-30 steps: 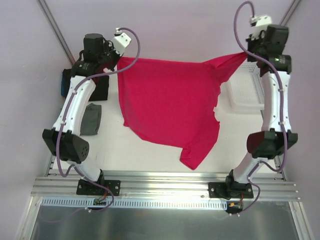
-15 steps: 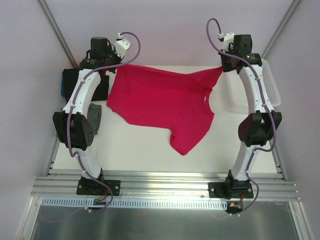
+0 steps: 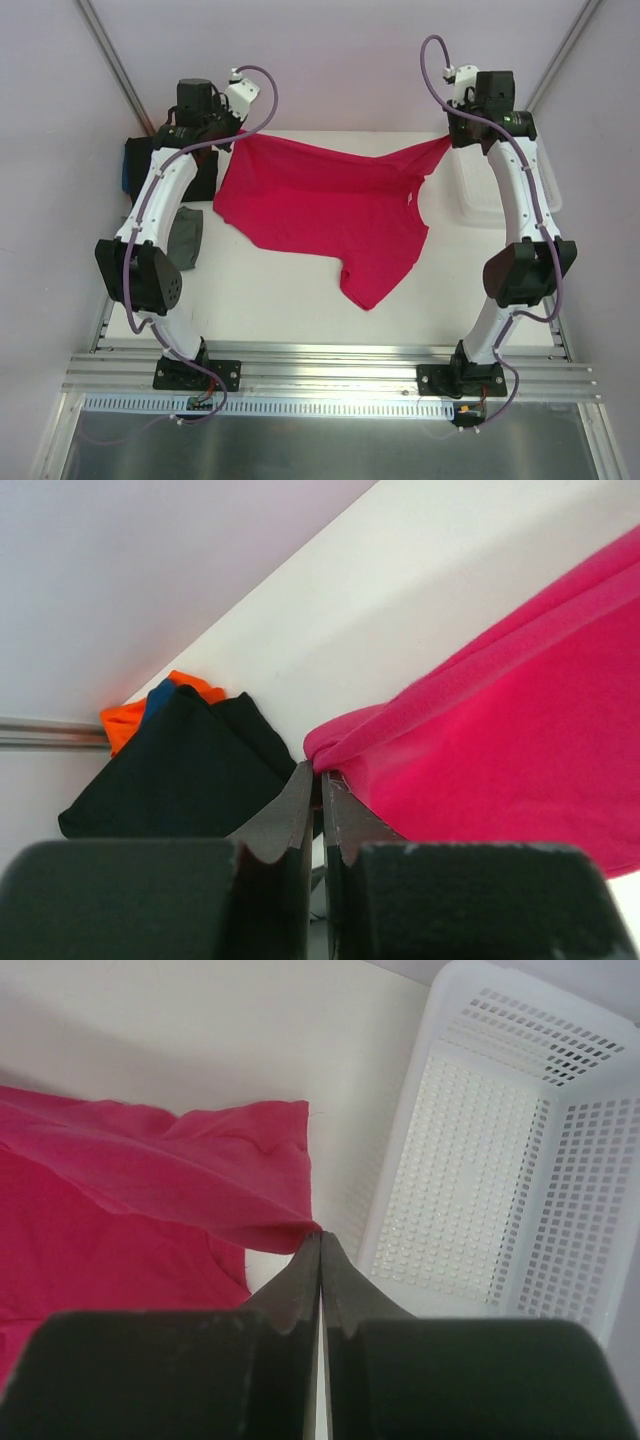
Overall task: Fold and stack the t-shirts
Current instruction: Flatten the tshirt out
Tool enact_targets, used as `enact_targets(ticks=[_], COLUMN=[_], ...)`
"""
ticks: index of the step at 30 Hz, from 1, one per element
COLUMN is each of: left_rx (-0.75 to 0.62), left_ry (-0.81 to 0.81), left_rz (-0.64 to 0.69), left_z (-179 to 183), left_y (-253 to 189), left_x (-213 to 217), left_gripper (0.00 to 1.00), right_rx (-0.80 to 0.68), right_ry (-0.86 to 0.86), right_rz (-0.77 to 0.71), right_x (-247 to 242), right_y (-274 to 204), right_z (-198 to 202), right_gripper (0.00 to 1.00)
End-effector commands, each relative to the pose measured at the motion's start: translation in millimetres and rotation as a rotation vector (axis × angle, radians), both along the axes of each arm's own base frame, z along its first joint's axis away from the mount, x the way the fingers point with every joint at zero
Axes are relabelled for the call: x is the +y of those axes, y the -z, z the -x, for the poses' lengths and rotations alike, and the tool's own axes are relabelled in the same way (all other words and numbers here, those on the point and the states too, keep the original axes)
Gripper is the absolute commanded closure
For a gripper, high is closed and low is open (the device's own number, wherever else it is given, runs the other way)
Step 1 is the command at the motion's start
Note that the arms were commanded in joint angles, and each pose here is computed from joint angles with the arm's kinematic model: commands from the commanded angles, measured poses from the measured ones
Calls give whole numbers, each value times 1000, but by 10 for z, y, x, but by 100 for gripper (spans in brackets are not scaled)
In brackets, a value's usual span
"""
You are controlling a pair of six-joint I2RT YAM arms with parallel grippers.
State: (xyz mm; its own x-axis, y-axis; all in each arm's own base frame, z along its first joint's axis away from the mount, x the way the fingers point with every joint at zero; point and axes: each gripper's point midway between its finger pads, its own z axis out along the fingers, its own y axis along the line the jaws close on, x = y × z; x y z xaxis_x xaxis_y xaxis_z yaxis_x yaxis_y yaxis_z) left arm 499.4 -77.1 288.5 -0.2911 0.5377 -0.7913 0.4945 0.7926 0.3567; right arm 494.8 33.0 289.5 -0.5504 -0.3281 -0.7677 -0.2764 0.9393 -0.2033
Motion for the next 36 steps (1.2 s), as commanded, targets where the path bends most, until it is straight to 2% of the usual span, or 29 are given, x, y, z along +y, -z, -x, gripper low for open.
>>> enact_targets(ticks=[1,3,4,5,8,9,10,12,13,15,16,20,24,26,29,32,33,34,36], left_rx=[-139,-195,-192,-248,-284,-349,-347,-407,-415,-443,-466,-556,-608,-612,-564,-460,-417,-354,-234], left_ry=[28,33,39,49,123,147,161,203,199,178,168,144,137,135,116,111,105,91,63], left_rz=[46,73,79,95,119,129,137,183,207,226,230,195,173,130,71,55,52,37,10], left_z=[306,557,663,887,1323,1602,1719,2080,2161,2301,2343,2421,2332,2237,2007,1741,1607,1491,1223], left_y=[-650,-930,-923,-1164,-1269,-1479,-1437,-1642,-1688,-1814,-1914,-2212,-2480,-2474,-2268,-1854,-1678,-1414,-919], left_x=[-134,-160,-224,-230,-424,-423,-458,-500,-496,-425,-386,-258,-255,-259,-279,-321,-338,-325,-282], left_gripper=[100,100,100,100,100,100,100,100,100,100,100,100,100,100,100,100,100,100,100], right_rx=[-158,-222,-248,-307,-364,-380,-395,-431,-500,-561,-610,-753,-874,-901,-896,-806,-763,-661,-505], right_ry=[38,57,73,77,91,93,133,164,197,230,300,401,453,468,451,419,409,340,300], right_rz=[-31,-49,-52,-56,-81,-90,-81,-79,-73,-50,-26,69,138,183,213,219,165,132,24], right_x=[-79,-137,-183,-206,-230,-238,-318,-385,-468,-568,-709,-955,-1085,-1136,-1129,-1143,-1113,-1027,-885], right_y=[-748,-1054,-1163,-1386,-1654,-1790,-1849,-1936,-2070,-2196,-2297,-2645,-3057,-3174,-3221,-2965,-2801,-2483,-1986], right_z=[344,677,808,1090,1578,1895,2063,2352,2631,2858,3028,3356,3386,3330,2967,2413,2244,1880,1541], right_gripper=[100,100,100,100,100,100,100,100,100,100,99,100,100,100,100,100,100,100,100])
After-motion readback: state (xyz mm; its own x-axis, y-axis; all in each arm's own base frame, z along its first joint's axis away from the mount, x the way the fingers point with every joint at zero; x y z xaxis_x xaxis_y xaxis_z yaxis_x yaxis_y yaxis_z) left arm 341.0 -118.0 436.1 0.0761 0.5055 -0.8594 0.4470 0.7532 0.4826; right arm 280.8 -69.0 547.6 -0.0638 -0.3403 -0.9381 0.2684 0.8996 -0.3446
